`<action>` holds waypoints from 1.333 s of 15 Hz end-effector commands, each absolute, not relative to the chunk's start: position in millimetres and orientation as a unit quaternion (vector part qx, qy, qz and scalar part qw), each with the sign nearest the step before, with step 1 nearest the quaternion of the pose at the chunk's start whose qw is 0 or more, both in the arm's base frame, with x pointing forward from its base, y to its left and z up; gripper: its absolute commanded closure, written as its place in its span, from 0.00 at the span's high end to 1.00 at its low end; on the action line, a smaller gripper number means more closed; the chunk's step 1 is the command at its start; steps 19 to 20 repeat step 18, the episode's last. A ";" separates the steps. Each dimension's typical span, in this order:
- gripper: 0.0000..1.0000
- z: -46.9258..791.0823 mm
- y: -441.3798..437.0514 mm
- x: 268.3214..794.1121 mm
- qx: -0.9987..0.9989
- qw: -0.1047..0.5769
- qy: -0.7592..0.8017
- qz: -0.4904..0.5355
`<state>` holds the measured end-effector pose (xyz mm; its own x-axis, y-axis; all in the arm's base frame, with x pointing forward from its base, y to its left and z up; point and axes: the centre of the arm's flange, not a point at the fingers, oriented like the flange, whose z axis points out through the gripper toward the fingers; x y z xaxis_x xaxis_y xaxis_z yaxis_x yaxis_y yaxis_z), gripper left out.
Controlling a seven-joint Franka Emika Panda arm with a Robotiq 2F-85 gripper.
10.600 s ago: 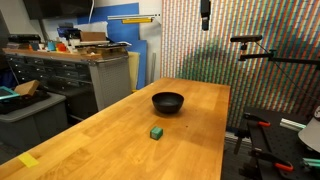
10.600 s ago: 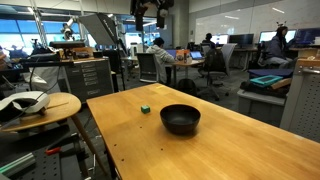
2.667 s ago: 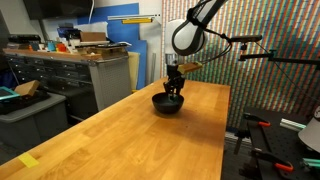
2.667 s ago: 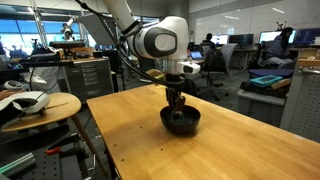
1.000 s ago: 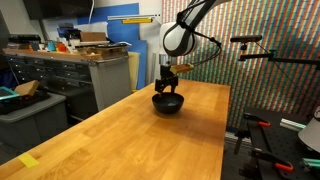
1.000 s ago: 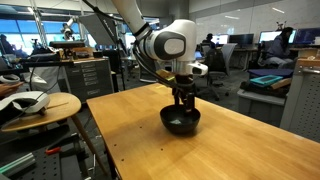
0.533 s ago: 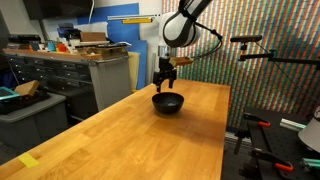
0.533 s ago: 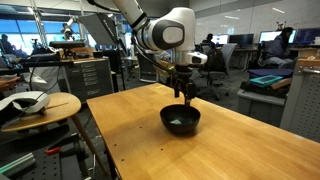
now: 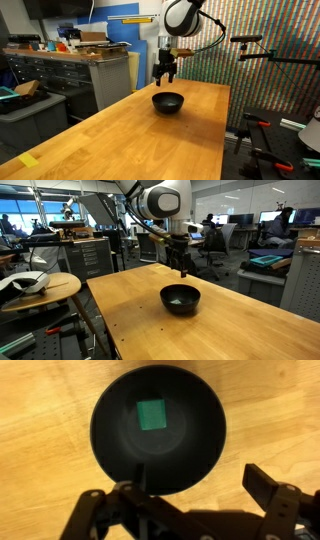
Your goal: Put the green block inside the black bowl
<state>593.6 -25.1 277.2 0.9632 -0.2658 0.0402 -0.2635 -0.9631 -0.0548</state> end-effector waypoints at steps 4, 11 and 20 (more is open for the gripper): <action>1.00 309.4 -9.9 570.4 -0.993 0.027 0.114 -0.030; 1.00 306.4 -2.9 575.2 -0.992 0.029 0.115 -0.035; 1.00 301.4 -3.7 574.9 -0.992 0.028 0.116 -0.031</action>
